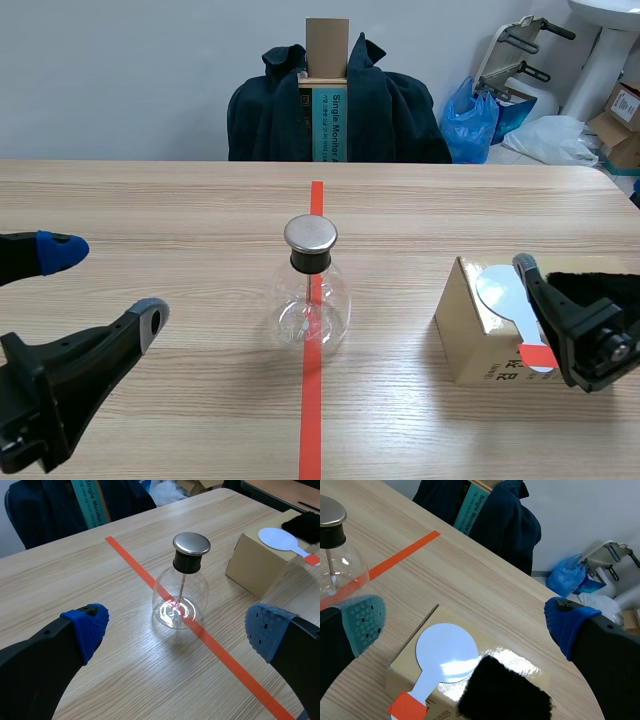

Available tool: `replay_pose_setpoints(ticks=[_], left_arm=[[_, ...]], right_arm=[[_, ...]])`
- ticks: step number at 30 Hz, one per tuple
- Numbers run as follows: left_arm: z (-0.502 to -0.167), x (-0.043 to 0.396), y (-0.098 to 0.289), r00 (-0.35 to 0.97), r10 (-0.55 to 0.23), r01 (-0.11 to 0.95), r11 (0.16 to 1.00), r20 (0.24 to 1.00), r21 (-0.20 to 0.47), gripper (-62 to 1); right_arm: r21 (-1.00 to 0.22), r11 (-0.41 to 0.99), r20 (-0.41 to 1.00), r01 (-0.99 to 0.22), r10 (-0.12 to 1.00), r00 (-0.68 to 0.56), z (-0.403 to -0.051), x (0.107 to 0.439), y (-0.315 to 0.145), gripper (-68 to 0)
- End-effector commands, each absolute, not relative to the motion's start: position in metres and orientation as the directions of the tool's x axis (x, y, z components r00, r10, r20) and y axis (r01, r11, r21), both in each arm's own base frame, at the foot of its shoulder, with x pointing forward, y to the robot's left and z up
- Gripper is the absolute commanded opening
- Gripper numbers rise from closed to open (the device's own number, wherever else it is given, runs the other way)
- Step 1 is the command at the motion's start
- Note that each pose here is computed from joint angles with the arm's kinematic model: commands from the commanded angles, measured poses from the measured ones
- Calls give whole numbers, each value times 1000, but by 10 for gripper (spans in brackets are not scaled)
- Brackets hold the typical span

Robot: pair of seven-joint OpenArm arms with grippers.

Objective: Do the electroscope experiment.
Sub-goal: 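Pick up the white charging plate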

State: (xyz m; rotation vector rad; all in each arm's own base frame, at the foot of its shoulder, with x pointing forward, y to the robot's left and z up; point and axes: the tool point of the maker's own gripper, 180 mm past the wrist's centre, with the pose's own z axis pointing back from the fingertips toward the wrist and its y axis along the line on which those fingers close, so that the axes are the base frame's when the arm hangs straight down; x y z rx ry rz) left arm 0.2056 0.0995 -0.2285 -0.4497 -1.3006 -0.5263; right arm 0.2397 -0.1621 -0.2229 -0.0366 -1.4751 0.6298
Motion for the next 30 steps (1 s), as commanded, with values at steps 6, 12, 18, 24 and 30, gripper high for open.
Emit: replay_pose_setpoints(ticks=[6, 12, 18, 24, 30], left_arm=[[-219, 208, 97, 148, -88, 600, 800, 985, -19, -24], [-218, 208, 97, 142, -84, 600, 800, 986, -19, -24], [-217, 208, 97, 139, -81, 600, 800, 987, -19, -24], [-217, 208, 97, 139, -81, 600, 800, 987, -19, -24], [-217, 208, 97, 139, -81, 600, 800, 987, -18, -24]], right_arm=[[-411, 850, 912, -331, 391, -128, -200, 243, -160, 4], [-412, 849, 911, -331, 391, -129, -199, 243, -160, 4], [-413, 851, 910, -324, 399, -112, -202, 244, -163, 4], [-413, 851, 910, -324, 399, -113, -202, 244, -163, 4], [-414, 851, 910, -324, 399, -114, -202, 244, -163, 4]])
